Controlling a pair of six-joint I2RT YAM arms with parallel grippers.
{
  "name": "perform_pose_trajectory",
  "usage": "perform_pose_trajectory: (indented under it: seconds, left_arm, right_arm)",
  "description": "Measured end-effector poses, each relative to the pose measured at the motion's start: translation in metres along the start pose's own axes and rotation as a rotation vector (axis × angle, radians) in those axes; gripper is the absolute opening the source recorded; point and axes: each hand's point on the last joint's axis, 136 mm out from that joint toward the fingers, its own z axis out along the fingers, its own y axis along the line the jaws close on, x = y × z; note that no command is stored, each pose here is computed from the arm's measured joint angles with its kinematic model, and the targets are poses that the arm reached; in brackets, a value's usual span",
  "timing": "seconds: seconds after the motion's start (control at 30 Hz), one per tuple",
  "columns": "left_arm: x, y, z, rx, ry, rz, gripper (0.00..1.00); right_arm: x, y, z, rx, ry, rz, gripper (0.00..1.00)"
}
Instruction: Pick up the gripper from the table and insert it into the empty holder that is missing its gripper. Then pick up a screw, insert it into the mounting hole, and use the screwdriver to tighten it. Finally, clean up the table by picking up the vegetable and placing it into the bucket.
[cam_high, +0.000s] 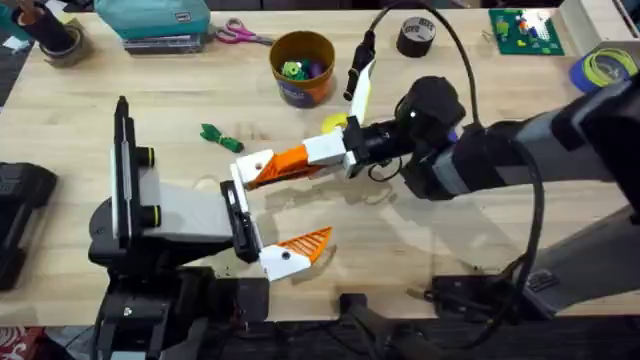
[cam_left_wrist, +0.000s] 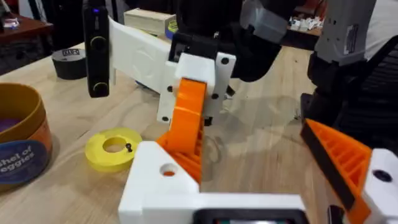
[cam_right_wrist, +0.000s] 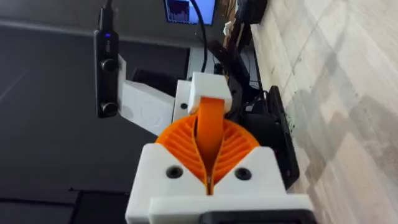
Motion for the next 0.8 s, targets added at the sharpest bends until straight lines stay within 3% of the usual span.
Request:
perform_pose_trajectory:
  seconds: [0.8]
  left_arm:
    - [0.0,-0.0005,0.0,0.003,0.0,-0.008,0.986]
  right_arm:
    - [-0.0026,-0.0018,-0.0004,-0.008,0.046,-0.02,0.008]
